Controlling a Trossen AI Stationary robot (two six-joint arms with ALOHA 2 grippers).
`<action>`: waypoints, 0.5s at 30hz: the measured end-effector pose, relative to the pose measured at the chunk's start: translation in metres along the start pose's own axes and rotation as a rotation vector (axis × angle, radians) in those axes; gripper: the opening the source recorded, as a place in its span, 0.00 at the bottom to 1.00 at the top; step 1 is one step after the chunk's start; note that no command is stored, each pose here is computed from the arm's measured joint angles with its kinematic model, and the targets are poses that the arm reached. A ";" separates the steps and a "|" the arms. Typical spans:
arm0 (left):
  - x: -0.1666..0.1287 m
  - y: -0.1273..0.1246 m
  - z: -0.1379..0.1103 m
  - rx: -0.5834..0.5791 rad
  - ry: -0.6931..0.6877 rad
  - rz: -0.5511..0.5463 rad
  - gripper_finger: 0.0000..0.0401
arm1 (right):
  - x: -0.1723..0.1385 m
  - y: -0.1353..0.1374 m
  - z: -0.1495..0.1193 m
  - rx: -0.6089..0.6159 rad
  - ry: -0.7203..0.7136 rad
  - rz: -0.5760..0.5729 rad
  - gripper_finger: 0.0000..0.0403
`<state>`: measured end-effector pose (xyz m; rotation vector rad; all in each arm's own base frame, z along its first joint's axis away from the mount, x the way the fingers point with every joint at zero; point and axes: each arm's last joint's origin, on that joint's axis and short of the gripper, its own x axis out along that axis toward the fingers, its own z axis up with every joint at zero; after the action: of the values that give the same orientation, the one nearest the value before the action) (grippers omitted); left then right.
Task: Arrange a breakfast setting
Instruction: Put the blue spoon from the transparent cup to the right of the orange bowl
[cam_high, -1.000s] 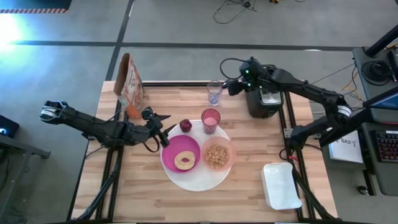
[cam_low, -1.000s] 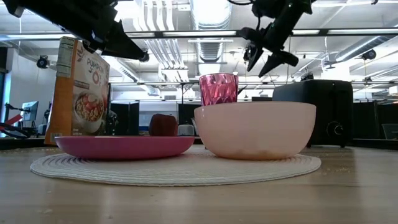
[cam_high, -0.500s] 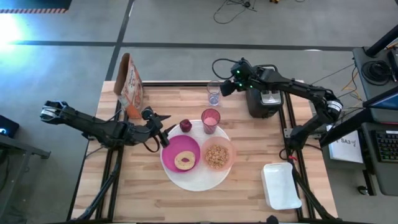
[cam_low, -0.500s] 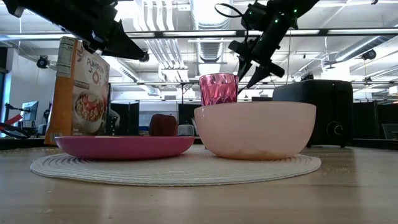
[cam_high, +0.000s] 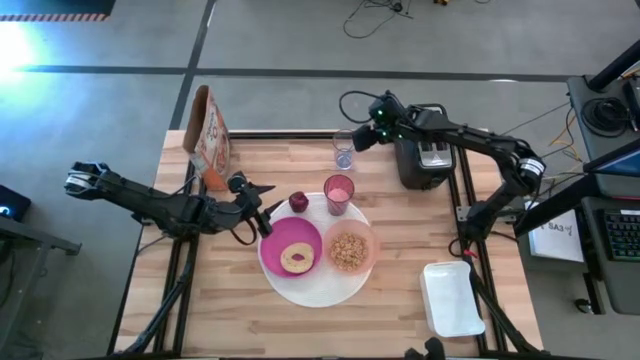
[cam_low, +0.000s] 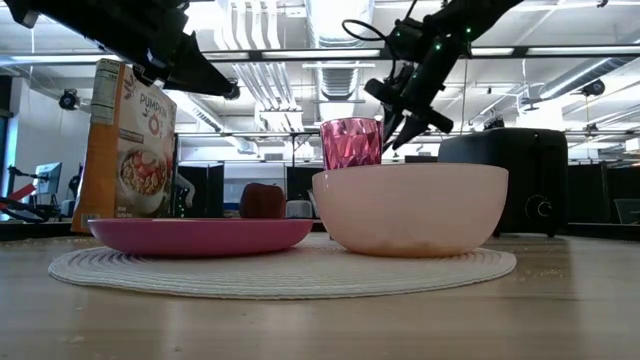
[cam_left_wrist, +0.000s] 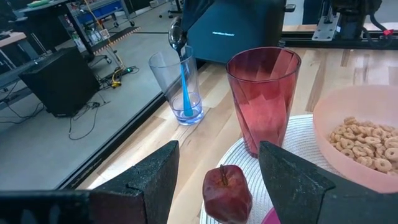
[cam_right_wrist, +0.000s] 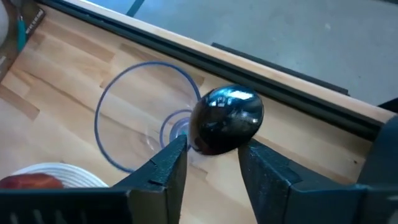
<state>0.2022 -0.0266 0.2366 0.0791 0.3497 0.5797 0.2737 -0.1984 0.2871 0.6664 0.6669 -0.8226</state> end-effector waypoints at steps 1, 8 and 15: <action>0.000 0.000 0.000 0.000 0.000 0.000 0.51 | 0.001 0.000 0.001 -0.001 -0.006 0.002 0.32; 0.000 0.000 0.000 0.000 0.000 -0.001 0.51 | 0.005 0.000 0.003 -0.039 -0.022 0.008 0.27; 0.000 0.000 0.000 0.000 0.000 -0.001 0.51 | 0.006 0.000 0.003 -0.072 -0.020 0.006 0.19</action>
<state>0.2022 -0.0266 0.2366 0.0787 0.3497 0.5784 0.2776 -0.2031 0.2839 0.5944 0.6732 -0.7954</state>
